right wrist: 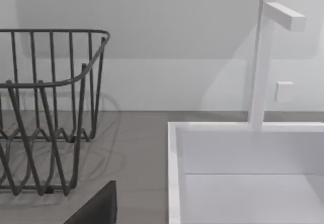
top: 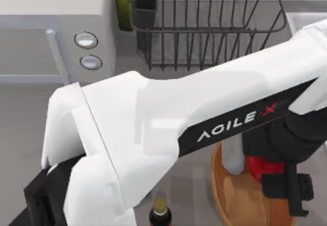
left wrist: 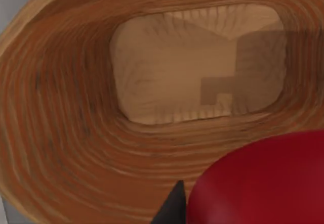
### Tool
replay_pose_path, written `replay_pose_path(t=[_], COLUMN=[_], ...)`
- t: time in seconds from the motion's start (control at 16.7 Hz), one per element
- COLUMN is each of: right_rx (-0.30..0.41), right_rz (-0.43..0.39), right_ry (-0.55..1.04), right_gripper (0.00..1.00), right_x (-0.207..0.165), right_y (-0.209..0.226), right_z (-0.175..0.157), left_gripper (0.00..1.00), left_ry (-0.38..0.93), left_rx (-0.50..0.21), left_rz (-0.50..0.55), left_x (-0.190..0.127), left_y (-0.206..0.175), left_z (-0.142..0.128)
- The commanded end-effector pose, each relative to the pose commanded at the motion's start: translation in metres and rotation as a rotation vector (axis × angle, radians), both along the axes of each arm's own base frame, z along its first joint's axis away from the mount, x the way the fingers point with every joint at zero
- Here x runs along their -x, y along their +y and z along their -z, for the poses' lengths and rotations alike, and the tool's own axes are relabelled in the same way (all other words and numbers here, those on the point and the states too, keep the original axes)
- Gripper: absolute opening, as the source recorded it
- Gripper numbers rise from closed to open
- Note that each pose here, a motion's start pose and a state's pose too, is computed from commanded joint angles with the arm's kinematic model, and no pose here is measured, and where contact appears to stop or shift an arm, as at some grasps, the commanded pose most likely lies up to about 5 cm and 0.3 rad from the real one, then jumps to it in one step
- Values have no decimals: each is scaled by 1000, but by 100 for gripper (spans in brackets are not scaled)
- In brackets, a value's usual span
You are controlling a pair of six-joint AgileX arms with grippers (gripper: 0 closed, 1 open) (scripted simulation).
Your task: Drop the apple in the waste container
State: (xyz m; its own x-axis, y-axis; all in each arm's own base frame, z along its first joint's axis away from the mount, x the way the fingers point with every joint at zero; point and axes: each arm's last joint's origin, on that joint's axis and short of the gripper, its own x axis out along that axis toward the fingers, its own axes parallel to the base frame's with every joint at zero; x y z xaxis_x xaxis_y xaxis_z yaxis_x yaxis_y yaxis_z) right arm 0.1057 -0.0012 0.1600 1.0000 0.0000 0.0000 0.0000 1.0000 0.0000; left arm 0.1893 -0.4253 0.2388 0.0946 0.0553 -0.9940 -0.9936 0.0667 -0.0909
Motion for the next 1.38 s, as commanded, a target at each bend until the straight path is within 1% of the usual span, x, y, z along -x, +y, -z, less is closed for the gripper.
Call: replay_pose_path(t=[0.18, 0.6, 0.9, 1.38], right_rx=[0, 0, 0, 0], right_rz=[0, 0, 0, 0], right_ry=[0, 0, 0, 0], right_gripper=[100, 100, 100, 100], right_x=[0, 0, 0, 0], right_y=[0, 0, 0, 0], right_z=[0, 0, 0, 0], left_gripper=[0, 0, 0, 60], left_ry=[-5, -2, -1, -1], left_rx=[7, 9, 10, 10], left_rz=[2, -1, -3, -3], left_x=[0, 1, 1, 1], left_y=[1, 6, 6, 6], left_z=[8, 37, 39, 39])
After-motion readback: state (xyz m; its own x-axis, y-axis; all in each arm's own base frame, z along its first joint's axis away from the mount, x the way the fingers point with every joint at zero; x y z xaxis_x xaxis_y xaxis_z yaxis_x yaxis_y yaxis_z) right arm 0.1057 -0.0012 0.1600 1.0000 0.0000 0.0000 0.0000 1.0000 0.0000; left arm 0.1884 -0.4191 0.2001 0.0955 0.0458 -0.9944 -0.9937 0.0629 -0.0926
